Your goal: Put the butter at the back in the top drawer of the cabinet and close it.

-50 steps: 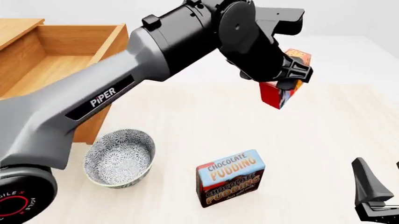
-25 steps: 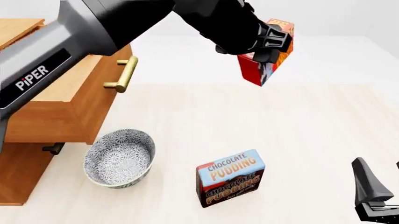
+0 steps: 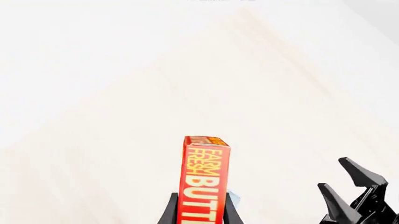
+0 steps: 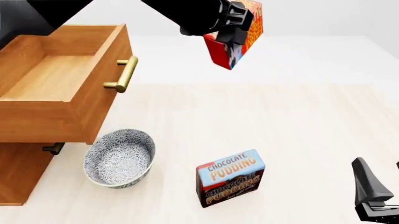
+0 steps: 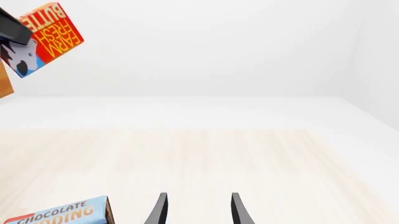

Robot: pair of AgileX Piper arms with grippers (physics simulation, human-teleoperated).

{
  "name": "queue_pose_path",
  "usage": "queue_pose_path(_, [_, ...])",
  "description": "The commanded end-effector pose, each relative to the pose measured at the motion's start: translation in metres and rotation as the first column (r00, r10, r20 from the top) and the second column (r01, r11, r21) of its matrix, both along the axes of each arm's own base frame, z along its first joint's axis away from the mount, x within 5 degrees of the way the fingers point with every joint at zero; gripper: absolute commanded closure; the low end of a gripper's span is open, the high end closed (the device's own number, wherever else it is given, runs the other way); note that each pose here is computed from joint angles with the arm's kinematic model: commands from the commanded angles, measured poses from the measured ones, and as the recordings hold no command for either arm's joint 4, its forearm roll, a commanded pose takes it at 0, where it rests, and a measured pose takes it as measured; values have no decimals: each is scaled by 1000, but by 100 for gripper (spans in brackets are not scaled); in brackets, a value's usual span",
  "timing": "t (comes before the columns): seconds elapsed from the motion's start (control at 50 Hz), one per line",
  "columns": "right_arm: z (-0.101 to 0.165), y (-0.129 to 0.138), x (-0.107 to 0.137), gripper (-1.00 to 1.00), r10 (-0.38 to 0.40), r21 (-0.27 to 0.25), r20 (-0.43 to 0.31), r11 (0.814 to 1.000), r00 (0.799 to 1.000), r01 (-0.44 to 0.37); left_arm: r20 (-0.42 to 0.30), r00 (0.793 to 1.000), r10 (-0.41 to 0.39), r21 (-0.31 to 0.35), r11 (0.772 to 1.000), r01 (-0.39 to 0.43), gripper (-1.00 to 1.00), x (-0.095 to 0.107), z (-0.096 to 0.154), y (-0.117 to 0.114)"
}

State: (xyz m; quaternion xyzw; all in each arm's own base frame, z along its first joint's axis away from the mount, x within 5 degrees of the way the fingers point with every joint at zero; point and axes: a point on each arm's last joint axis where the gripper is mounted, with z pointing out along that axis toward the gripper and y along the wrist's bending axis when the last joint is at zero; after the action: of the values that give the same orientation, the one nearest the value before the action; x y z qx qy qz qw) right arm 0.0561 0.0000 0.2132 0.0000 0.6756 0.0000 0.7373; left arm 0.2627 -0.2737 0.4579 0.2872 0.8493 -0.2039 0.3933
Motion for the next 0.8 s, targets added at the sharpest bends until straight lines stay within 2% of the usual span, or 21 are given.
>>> queue_pose_path(0.02, [0,0,0,-100,0,0,0,1000,1000,0,31,999,26,-14,1000,-25,100,-9,19,28])
queue_pose_path(0.8, [0,0,0,-100,0,0,0,1000,1000,0,102,982,162,-5,987,-162,100,-22,50,111])
